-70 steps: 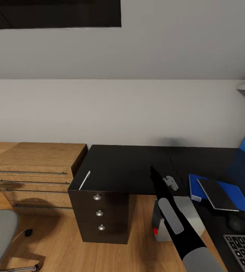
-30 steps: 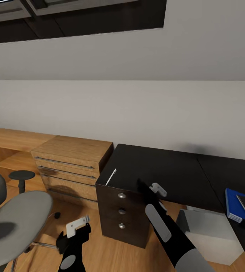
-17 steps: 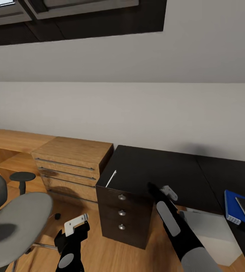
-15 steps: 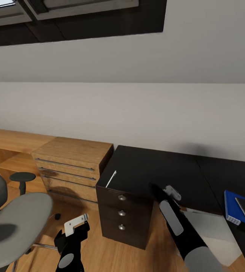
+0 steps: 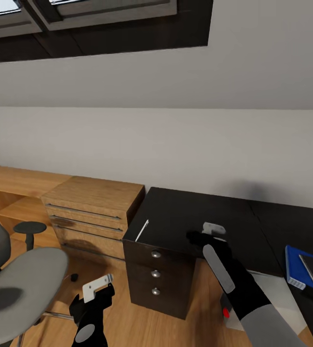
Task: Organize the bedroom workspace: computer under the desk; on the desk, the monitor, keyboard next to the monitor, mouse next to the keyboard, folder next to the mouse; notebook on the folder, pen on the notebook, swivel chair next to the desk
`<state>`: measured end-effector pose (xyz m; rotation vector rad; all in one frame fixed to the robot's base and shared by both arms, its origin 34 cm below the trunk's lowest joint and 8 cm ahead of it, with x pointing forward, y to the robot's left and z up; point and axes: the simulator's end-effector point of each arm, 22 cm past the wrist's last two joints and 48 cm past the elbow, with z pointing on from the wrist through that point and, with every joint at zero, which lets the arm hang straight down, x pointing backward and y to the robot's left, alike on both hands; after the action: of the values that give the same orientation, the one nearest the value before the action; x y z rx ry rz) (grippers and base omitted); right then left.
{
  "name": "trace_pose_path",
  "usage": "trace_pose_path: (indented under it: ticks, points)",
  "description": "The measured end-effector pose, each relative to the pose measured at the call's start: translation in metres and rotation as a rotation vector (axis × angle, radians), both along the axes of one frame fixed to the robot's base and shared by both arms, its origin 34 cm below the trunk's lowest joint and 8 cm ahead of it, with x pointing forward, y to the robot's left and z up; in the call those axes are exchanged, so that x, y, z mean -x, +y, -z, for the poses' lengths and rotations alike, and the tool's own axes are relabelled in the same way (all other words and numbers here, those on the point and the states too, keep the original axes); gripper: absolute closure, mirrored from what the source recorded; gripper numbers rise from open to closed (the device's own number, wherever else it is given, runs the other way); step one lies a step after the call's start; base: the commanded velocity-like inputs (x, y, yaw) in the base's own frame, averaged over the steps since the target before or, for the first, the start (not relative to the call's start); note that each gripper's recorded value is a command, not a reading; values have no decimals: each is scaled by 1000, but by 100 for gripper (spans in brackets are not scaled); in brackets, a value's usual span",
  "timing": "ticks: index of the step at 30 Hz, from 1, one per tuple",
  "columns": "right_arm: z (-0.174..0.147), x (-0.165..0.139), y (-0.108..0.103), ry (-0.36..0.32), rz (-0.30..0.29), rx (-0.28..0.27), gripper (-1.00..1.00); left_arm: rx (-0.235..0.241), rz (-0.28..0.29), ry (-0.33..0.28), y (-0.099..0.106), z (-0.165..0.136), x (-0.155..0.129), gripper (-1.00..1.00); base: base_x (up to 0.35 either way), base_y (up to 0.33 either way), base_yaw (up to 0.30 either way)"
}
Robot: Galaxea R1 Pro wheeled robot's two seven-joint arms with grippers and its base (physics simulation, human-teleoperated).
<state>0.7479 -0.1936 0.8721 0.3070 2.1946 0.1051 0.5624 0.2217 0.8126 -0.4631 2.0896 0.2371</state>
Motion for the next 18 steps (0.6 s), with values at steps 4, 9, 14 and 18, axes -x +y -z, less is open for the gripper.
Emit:
trace_pose_path:
  ticks: [4, 9, 14, 18]
  points:
    - [-29, 4, 17, -42, -41, 56, -100, -2, 5, 0, -2, 0, 0, -100, 0, 0, 0]
    - [-36, 7, 21, -59, -51, 57, -100, -2, 6, 1, -2, 0, 0, -100, 0, 0, 0]
    - [-36, 8, 21, -58, -54, 59, -100, -2, 6, 2, -2, 1, 1, -100, 0, 0, 0]
    - [-36, 8, 22, -59, -55, 57, -100, -2, 6, 3, -2, 1, 1, -100, 0, 0, 0]
